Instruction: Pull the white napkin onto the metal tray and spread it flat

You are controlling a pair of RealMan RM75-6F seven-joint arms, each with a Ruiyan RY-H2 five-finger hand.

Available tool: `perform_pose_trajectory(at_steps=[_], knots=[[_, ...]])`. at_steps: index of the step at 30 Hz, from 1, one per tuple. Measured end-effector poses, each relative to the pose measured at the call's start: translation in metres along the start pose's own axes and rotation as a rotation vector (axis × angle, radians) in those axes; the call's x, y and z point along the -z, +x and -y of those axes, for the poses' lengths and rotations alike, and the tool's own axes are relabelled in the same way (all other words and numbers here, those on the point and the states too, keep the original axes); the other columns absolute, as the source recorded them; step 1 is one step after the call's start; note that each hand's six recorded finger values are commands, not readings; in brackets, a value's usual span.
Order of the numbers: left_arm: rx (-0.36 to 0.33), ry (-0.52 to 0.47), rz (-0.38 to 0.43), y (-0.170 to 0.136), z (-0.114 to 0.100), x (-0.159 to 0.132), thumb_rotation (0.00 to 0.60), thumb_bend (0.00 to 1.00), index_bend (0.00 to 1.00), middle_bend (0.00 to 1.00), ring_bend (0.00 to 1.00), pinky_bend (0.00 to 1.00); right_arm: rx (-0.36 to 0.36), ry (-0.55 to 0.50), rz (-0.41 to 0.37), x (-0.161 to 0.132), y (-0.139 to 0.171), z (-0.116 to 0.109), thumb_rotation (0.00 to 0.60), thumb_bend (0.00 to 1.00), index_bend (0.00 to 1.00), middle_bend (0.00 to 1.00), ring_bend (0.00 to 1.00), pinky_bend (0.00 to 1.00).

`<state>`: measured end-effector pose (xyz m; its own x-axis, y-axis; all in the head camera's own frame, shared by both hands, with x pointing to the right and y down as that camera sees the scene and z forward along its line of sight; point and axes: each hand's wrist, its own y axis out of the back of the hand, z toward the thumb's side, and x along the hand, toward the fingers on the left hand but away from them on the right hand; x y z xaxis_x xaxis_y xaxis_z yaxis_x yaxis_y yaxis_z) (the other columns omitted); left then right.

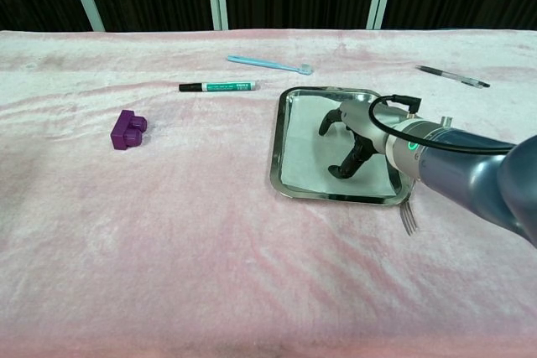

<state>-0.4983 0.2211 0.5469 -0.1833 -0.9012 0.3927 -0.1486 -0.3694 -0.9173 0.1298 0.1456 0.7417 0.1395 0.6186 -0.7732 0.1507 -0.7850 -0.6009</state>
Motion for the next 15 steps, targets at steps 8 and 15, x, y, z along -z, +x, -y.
perform_pose_trajectory(at_steps=[8,15], knots=[[0.000,0.000,0.000,-0.0002,-0.0003,-0.0002,0.600,0.40,0.15,0.05,0.00,0.00,0.003,-0.008,-0.006,-0.0014,-0.0004,-0.0019,0.600,0.31,0.23,0.07,0.13,0.16],[0.001,0.001,-0.001,-0.0004,0.0003,0.0004,0.600,0.40,0.15,0.05,0.00,0.00,0.009,-0.011,-0.011,-0.0004,-0.0002,-0.0062,0.600,0.31,0.23,0.07,0.13,0.16]])
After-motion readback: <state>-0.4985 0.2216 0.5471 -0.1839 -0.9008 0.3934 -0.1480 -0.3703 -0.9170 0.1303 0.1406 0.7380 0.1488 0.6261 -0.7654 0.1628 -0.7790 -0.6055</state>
